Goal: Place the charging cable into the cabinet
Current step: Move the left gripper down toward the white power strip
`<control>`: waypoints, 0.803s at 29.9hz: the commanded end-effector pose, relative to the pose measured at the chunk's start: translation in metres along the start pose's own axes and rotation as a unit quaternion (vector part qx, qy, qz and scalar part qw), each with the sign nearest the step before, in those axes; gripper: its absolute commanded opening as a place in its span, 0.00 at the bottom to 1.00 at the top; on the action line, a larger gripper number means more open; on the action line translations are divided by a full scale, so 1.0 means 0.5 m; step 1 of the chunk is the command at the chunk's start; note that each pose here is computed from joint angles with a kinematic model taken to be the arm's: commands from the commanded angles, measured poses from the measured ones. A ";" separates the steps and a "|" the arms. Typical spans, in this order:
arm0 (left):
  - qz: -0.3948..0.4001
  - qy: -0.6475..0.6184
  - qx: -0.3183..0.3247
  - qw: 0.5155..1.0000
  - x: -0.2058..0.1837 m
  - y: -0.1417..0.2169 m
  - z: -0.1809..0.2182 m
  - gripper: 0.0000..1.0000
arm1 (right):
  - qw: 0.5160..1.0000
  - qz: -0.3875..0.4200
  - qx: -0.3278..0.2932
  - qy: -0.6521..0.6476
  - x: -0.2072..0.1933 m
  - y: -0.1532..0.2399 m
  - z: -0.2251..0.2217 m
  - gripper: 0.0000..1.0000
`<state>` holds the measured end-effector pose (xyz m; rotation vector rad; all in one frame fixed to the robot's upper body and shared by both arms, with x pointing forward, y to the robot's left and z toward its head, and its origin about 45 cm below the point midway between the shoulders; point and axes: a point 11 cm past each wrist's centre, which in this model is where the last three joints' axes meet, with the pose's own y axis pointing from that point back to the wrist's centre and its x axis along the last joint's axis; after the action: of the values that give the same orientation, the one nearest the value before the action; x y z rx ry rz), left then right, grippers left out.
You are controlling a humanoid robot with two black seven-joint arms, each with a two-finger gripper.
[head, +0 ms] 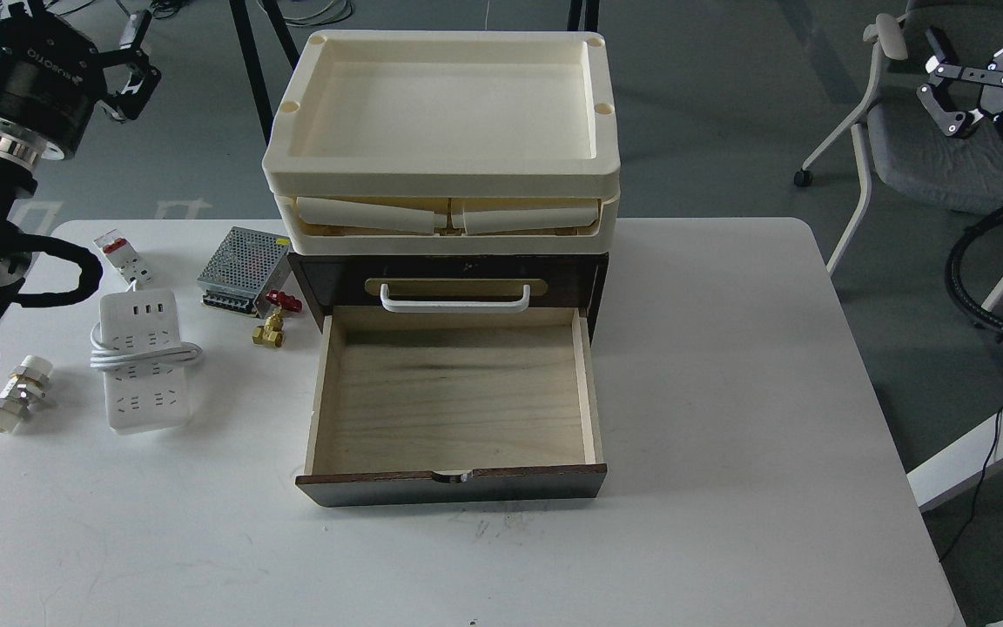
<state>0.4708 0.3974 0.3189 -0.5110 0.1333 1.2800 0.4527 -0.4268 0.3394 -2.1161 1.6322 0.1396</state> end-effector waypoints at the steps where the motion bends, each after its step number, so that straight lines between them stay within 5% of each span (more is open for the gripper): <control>1: -0.001 0.007 -0.004 1.000 -0.007 -0.006 -0.007 1.00 | 1.000 0.009 0.007 -0.004 0.011 0.007 -0.007 1.00; 4: 0.008 0.015 -0.029 0.999 0.000 -0.012 0.019 1.00 | 1.000 0.017 0.017 -0.004 0.021 0.008 -0.018 1.00; 9: 0.137 0.035 -0.072 0.987 0.141 0.066 0.030 1.00 | 0.999 0.020 0.029 -0.007 0.024 0.006 -0.031 1.00; 18: 0.159 0.155 -0.171 0.960 0.118 0.043 0.024 1.00 | 0.999 0.025 0.037 -0.006 0.032 0.011 -0.045 1.00; 24: 0.036 0.195 -0.213 0.957 -0.011 -0.019 0.107 1.00 | 0.999 0.029 0.038 0.002 0.041 0.016 -0.058 1.00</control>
<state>0.4713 0.4365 0.3388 -1.1380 0.2510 1.4013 0.4464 -0.4557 0.3541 -2.0132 1.6684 0.0975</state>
